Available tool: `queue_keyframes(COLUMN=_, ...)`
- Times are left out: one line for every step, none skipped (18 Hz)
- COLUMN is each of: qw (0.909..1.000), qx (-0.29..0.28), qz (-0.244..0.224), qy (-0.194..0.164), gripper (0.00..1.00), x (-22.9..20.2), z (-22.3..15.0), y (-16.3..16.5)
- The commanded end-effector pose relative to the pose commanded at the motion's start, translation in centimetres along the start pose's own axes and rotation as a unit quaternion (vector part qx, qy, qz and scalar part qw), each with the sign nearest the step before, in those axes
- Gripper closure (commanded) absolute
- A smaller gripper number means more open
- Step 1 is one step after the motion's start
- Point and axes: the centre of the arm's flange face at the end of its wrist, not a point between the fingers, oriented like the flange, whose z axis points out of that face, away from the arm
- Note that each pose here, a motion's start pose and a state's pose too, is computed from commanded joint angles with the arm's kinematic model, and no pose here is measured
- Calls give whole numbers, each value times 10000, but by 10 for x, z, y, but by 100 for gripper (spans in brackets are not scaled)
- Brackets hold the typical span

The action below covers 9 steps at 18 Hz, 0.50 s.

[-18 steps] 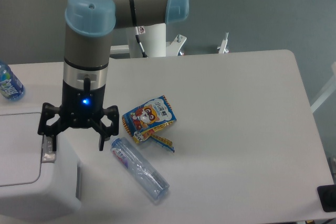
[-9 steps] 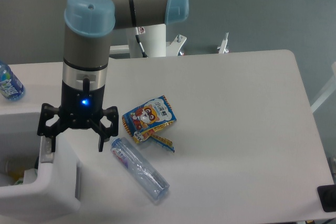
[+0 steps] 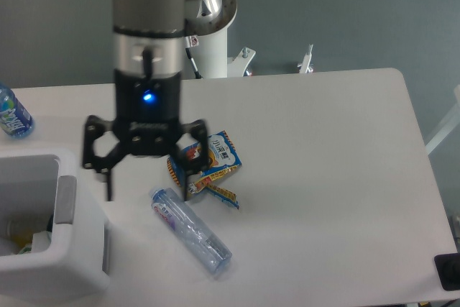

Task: Open the trash can
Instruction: 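Raise the gripper and move it away from the open trash can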

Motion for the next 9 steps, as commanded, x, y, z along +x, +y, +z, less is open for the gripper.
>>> queue_keyframes(qw=9996, qx=-100, qz=174, qy=-174, gripper=0, x=-11, z=2, y=2)
queue_keyframes(qw=9982, qx=-280, qz=460, qy=-281, gripper=0, x=-23, z=7, y=6)
queue_keyframes(qw=9946, qx=-510, qz=832, qy=-360, gripper=0, x=-37, z=7, y=10)
queue_keyframes(qw=9882, qx=-721, qz=1283, qy=-421, gripper=0, x=-48, z=5, y=15)
queue_keyframes(qw=9806, qx=-920, qz=1666, qy=-462, gripper=0, x=-61, z=6, y=19)
queue_keyframes(qw=9740, qx=-1120, qz=1916, qy=-461, gripper=0, x=-73, z=11, y=26)
queue_keyframes(qw=9681, qx=-1269, qz=2114, qy=-438, gripper=0, x=-83, z=14, y=34)
queue_keyframes(qw=9621, qx=-1392, qz=2310, qy=-405, gripper=0, x=-93, z=12, y=42)
queue_keyframes(qw=9533, qx=-1508, qz=2592, qy=-367, gripper=0, x=-104, z=8, y=50)
